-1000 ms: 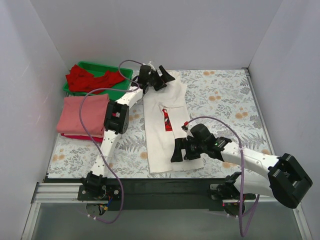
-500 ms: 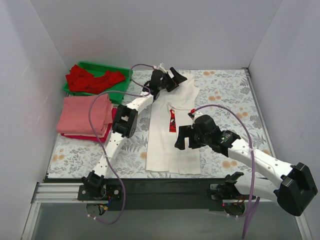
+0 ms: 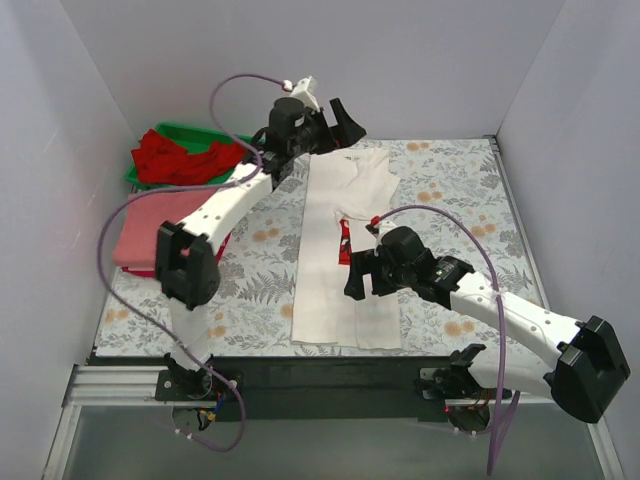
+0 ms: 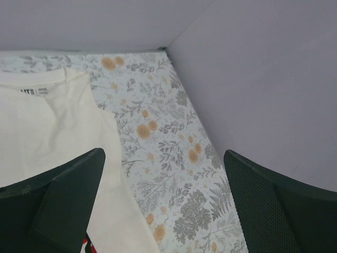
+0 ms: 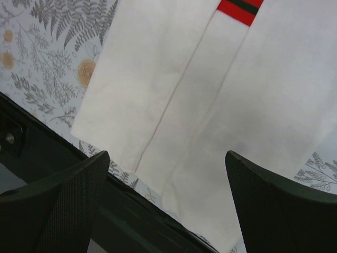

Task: Fold and stack the t-shirts
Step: Fold the tshirt

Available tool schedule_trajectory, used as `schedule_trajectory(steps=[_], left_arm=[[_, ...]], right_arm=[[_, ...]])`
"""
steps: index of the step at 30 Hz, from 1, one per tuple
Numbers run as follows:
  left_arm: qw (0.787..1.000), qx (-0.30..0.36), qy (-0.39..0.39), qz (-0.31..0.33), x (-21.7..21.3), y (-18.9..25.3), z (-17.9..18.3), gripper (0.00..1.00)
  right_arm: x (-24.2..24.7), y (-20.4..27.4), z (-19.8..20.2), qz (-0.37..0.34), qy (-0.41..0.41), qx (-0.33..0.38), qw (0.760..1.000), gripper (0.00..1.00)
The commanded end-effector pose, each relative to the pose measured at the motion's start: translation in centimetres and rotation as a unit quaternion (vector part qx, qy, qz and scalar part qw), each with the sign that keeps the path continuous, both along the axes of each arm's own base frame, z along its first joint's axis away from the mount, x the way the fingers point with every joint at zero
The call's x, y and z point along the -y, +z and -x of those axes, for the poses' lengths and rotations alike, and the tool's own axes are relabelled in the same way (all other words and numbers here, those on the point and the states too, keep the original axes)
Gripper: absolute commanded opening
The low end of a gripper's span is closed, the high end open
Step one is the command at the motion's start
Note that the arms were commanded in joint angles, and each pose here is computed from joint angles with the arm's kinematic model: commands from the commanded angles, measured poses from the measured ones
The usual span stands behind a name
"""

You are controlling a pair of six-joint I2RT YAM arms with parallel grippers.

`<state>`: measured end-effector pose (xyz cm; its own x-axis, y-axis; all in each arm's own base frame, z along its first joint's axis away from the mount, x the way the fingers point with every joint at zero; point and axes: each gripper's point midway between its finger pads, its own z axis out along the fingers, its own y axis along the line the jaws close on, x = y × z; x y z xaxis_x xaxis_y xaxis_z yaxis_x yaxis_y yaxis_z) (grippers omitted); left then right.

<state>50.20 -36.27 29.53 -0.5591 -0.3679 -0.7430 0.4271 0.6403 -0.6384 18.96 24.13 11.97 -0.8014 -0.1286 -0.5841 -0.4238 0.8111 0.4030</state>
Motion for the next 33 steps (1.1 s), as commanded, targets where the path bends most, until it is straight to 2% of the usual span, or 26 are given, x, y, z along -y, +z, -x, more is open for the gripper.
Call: schedule_trajectory(steps=[1, 2, 4, 5, 7, 8, 10, 11, 13, 15, 17, 25, 28, 33], left_arm=[[0.996, -0.039, 0.034, -0.072, -4.6, -4.8, 5.7, 0.96], [0.997, -0.024, 0.049, -0.057, -6.2, -2.8, 8.1, 0.96], [0.995, -0.038, 0.068, -0.063, -7.8, -4.7, 11.3, 0.97], [0.992, -0.074, 0.081, -0.059, -9.4, -7.4, 14.6, 0.96], [0.99, -0.086, 0.096, -0.064, -10.7, -9.5, 17.5, 0.97], [0.983, -0.133, 0.103, -0.067, -11.6, -12.8, 19.7, 0.97], [0.982, -0.155, 0.099, -0.048, -12.3, -13.6, 22.7, 0.97], [0.977, -0.182, 0.093, -0.057, -12.9, -16.1, 24.6, 0.97], [0.976, -0.201, 0.076, -0.046, -12.8, -16.4, 26.8, 0.97], [0.971, -0.22, 0.071, -0.056, -13.3, -17.6, 28.6, 0.97], [0.967, -0.232, 0.074, -0.07, -13.8, -18.4, 29.5, 0.97], [0.96, -0.257, 0.066, -0.087, -14.3, -20.3, 31.0, 0.97], [0.958, -0.261, 0.07, -0.092, -14.4, -20.7, 31.0, 0.97], [0.956, -0.269, 0.067, -0.099, -14.4, -21.4, 31.2, 0.97]], right_arm=[[-1.1, -1.2, 3.5, 0.011, 0.061, -0.018, 0.998, 0.96], [-1.0, -1.9, 4.2, 0.023, 0.066, -0.025, 0.997, 0.95], [-0.5, -3.1, 5.4, 0.053, 0.069, -0.03, 0.996, 0.93], [-0.7, -3.6, 6.8, 0.069, 0.084, -0.035, 0.993, 0.91], [-0.4, -4.5, 7.9, 0.085, 0.09, -0.037, 0.992, 0.88], [-0.6, -4.8, 9.0, 0.09, 0.102, -0.043, 0.99, 0.84], [-0.3, -5.6, 9.7, 0.103, 0.105, -0.045, 0.988, 0.79], [-0.3, -5.9, 10.0, 0.109, 0.111, -0.047, 0.987, 0.75], [-0.3, -6.3, 10.2, 0.118, 0.116, -0.048, 0.985, 0.67], [-0.5, -6.8, 10.3, 0.127, 0.118, -0.053, 0.983, 0.63], [-0.8, -7.1, 10.6, 0.134, 0.125, -0.056, 0.981, 0.57], [-0.9, -8.8, 10.9, 0.152, 0.12, -0.075, 0.978, 0.46], [-0.9, -8.7, 10.5, 0.152, 0.111, -0.07, 0.98, 0.32], [-0.8, -9.1, 10.3, 0.16, 0.099, -0.07, 0.98, 0.27]])
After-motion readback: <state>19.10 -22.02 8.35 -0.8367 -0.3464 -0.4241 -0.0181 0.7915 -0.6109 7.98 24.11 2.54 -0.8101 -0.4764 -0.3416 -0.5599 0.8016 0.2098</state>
